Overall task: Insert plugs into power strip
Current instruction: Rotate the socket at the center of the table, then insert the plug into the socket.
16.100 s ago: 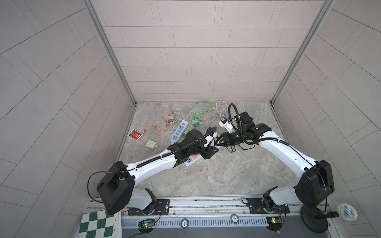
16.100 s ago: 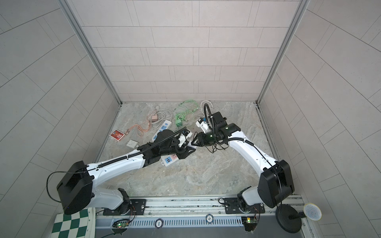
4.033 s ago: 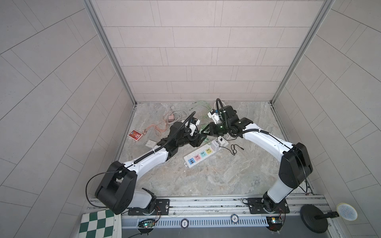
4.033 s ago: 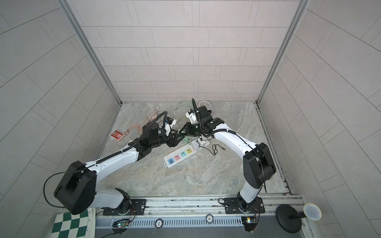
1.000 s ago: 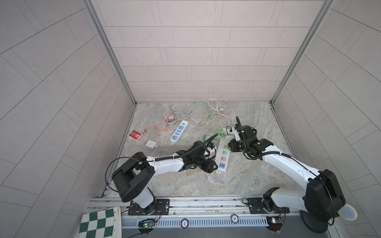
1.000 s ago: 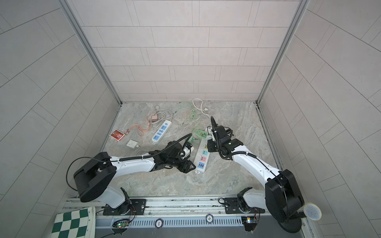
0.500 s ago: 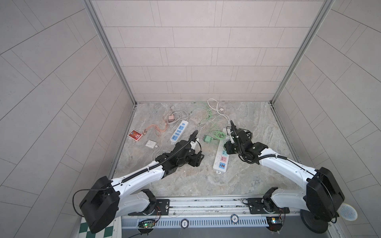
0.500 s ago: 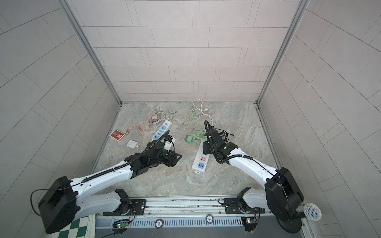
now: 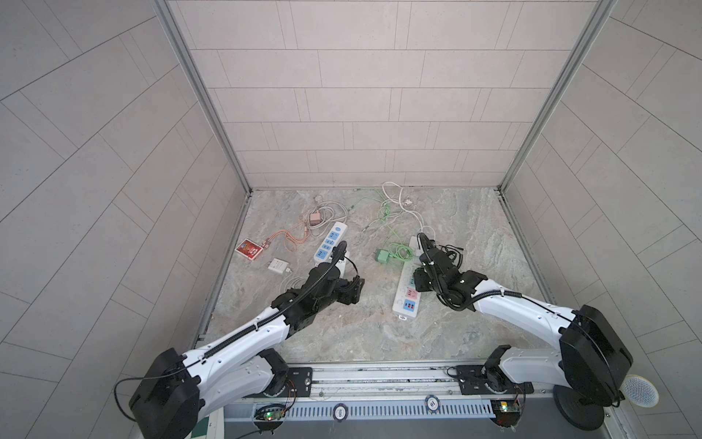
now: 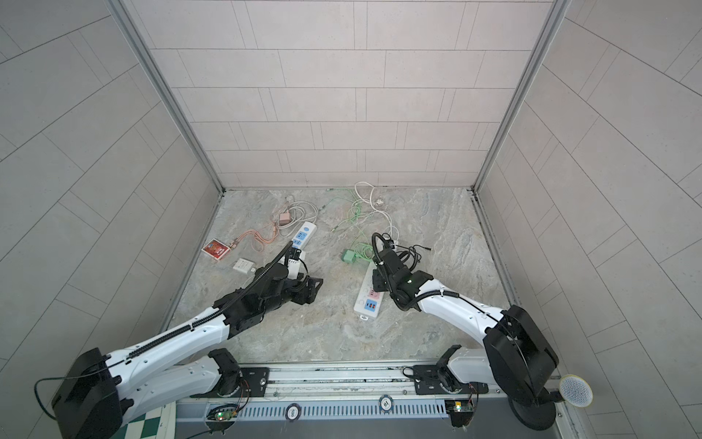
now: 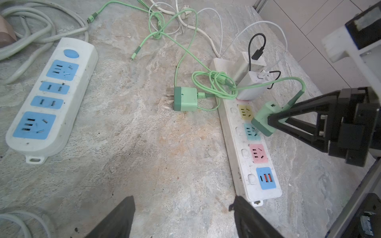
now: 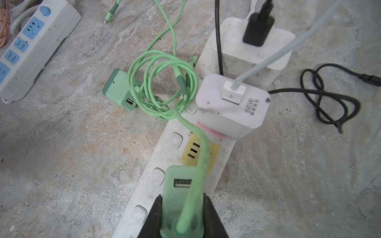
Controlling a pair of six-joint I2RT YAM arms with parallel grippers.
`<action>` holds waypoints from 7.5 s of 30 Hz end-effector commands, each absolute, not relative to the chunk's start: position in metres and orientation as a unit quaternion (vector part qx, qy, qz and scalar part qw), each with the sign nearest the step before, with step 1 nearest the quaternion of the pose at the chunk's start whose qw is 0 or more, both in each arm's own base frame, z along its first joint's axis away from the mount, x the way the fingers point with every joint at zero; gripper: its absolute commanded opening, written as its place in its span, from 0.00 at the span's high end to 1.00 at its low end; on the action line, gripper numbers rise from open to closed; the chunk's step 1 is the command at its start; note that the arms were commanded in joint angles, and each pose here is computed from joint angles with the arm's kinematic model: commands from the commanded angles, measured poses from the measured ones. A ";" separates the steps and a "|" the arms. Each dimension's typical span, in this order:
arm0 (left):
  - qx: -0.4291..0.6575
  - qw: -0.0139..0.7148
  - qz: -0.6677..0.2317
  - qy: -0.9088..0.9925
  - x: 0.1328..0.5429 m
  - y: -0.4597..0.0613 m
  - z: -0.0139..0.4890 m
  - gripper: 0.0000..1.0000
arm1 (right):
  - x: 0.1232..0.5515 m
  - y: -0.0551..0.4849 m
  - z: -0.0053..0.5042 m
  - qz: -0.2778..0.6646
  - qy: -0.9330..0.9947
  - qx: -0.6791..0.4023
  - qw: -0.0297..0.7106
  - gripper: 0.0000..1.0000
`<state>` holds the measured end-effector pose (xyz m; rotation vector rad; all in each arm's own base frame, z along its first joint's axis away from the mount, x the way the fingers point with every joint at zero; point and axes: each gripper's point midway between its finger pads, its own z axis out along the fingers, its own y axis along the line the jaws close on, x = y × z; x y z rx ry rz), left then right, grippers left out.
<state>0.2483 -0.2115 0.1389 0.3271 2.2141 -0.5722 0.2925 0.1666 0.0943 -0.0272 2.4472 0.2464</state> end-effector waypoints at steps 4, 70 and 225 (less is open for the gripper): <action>0.116 0.408 -0.224 0.877 0.249 -0.206 0.139 0.18 | 0.298 0.162 0.103 0.087 0.926 0.018 0.367 1.00; 0.160 0.201 -0.316 0.913 0.206 -0.341 0.057 0.31 | 0.272 0.142 0.129 0.068 0.906 0.055 0.414 0.99; 0.143 0.312 -0.267 0.900 0.285 -0.282 0.131 0.25 | 0.262 0.119 0.071 0.004 0.917 -0.018 0.398 1.00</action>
